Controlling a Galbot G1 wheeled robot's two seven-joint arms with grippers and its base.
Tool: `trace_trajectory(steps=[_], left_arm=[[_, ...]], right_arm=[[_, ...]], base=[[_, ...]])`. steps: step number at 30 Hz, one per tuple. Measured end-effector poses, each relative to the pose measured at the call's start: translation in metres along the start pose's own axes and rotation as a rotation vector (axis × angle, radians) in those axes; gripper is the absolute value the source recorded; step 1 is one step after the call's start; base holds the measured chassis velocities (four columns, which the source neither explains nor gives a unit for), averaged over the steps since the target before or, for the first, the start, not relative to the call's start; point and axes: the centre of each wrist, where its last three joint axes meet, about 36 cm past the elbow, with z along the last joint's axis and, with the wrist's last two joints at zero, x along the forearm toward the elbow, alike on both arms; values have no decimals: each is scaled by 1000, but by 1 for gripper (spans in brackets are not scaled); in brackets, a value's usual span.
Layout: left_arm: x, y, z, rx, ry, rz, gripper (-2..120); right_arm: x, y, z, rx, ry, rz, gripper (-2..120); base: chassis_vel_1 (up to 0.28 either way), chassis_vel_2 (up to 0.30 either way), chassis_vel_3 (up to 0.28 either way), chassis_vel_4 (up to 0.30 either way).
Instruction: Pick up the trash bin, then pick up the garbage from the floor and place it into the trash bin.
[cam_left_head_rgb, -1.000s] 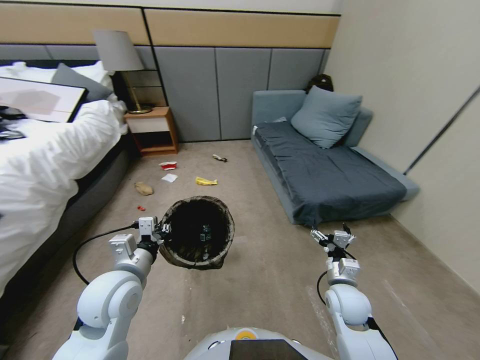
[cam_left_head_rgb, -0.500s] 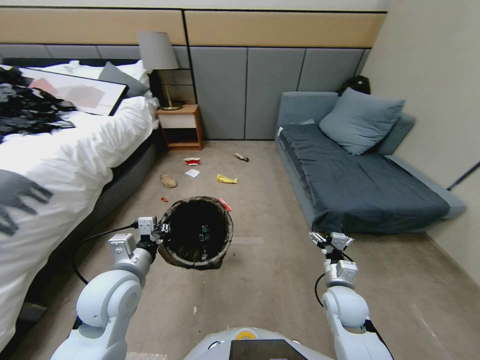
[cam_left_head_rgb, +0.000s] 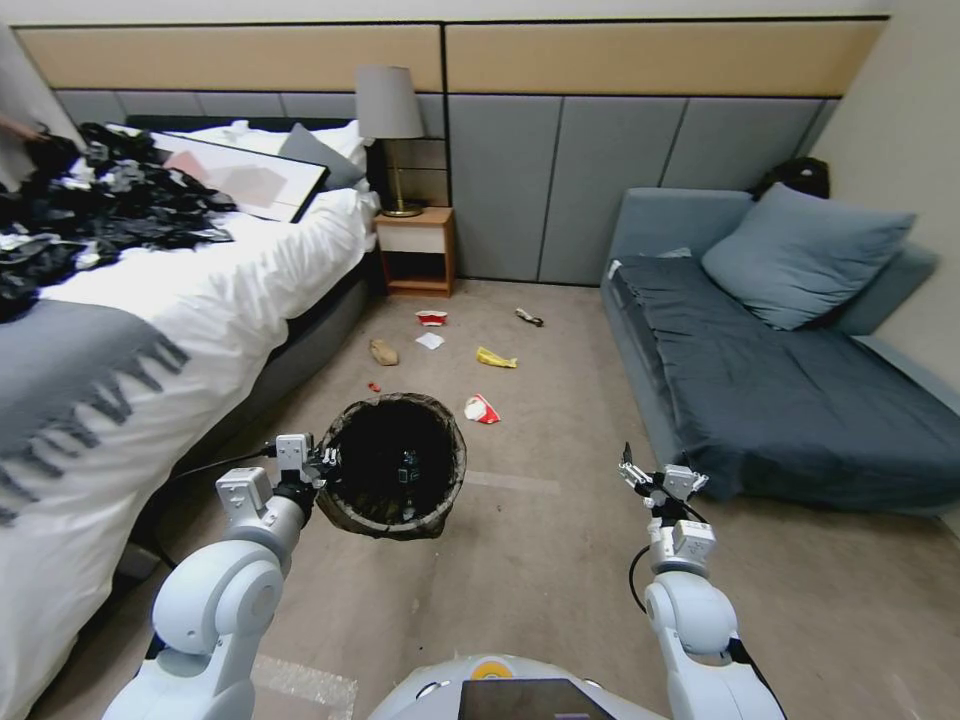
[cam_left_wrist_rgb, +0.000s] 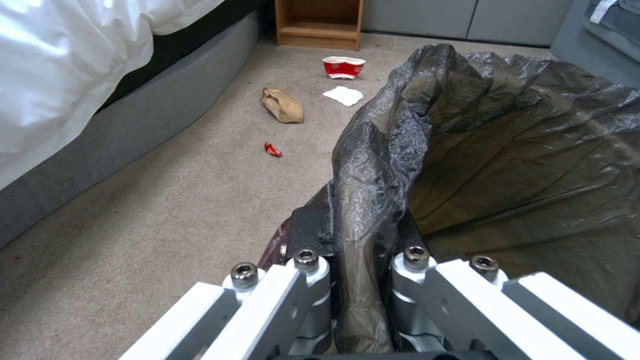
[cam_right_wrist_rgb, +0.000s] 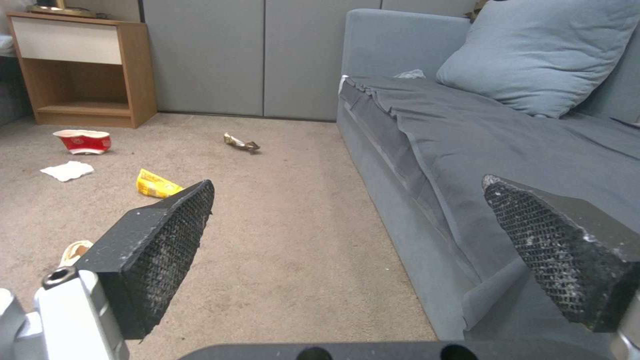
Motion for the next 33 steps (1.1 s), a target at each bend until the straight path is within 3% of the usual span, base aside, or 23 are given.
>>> trace_trajectory(steps=[14,21,33], left_arm=[[-1,1,1,-2,1,-9,5],[0,0,1,-7,3,-12,5],[2,-1,1,-6,-1,-10,5]], right_arm=[[1,-2,0,3,-9,4,100],[3,-5,4,-2,-87,-35,100],[0,-14,-1,7,-102,-40,100]], base=[[0,0,0,0],[0,0,0,0],[0,0,0,0]])
